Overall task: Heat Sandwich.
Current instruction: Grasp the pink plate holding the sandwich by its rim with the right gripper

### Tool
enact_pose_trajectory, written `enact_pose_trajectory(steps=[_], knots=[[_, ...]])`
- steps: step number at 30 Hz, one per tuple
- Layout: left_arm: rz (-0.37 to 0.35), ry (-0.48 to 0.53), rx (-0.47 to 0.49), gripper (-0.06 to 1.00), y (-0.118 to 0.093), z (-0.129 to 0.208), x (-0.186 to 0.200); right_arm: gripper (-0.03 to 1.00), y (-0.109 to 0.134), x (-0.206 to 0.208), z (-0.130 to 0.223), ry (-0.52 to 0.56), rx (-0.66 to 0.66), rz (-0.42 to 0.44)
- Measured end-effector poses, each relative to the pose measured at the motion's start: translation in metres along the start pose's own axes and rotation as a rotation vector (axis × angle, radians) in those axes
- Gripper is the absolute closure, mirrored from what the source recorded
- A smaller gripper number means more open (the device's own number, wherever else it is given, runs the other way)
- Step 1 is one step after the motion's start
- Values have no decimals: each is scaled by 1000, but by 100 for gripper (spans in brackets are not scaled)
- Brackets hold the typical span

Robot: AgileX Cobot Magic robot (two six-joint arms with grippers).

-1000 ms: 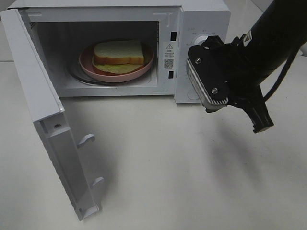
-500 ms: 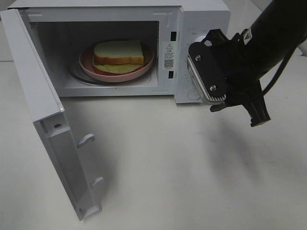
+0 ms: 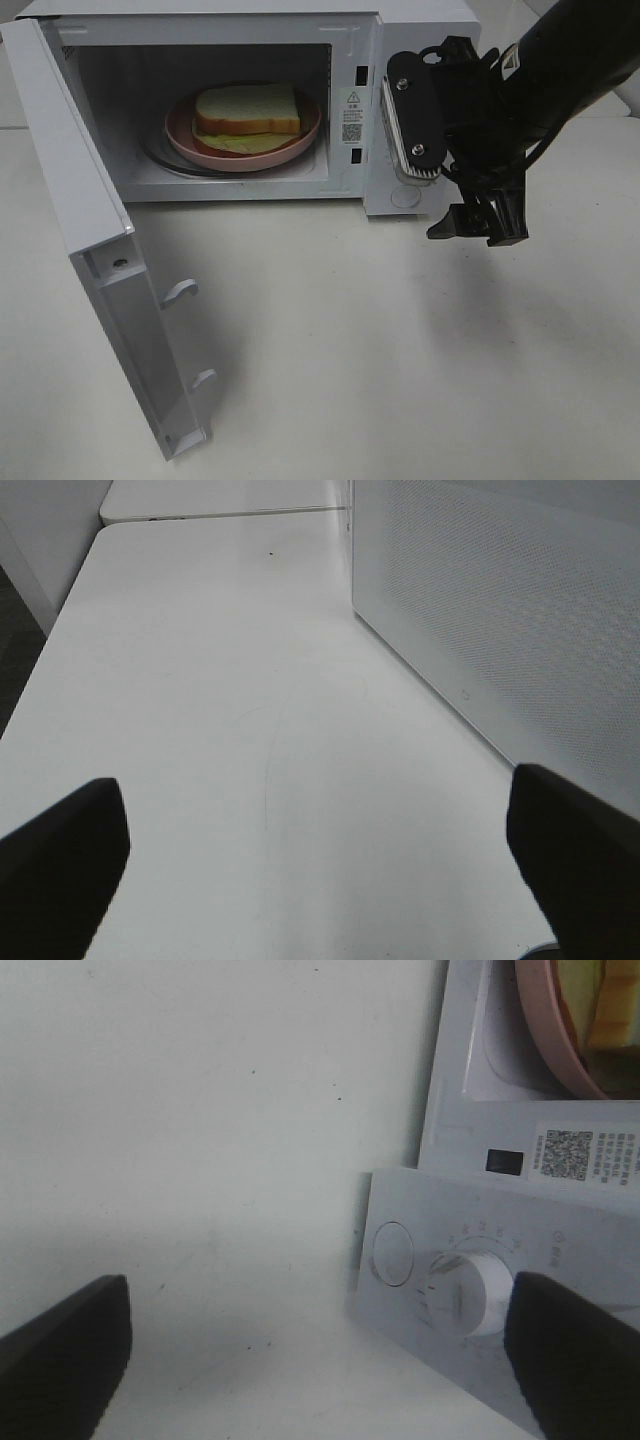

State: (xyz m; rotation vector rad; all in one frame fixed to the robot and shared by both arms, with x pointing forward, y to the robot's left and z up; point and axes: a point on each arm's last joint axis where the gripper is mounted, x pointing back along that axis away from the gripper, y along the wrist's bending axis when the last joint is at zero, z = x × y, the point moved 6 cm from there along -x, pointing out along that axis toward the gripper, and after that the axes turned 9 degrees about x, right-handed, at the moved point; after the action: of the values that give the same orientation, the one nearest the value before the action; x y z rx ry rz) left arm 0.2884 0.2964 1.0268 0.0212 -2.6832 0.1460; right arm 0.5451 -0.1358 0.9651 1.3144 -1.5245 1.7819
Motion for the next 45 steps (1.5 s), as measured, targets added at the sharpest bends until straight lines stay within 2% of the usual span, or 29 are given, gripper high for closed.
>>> enact_pose_trajectory(steps=[8,23,34,45], knots=[[0,0,0,-2,0,0,0,1,-12,4,-13,-12,29,39],[0,0,0,-2,0,0,0,5,-34,-31,-47,-40,83,19],[0,0,0,-2,0,0,0,7,-57,-57,-56,-42,81,36],[0,0,0,-2,0,0,0,9,-78,-92,-67,-48,23,38]])
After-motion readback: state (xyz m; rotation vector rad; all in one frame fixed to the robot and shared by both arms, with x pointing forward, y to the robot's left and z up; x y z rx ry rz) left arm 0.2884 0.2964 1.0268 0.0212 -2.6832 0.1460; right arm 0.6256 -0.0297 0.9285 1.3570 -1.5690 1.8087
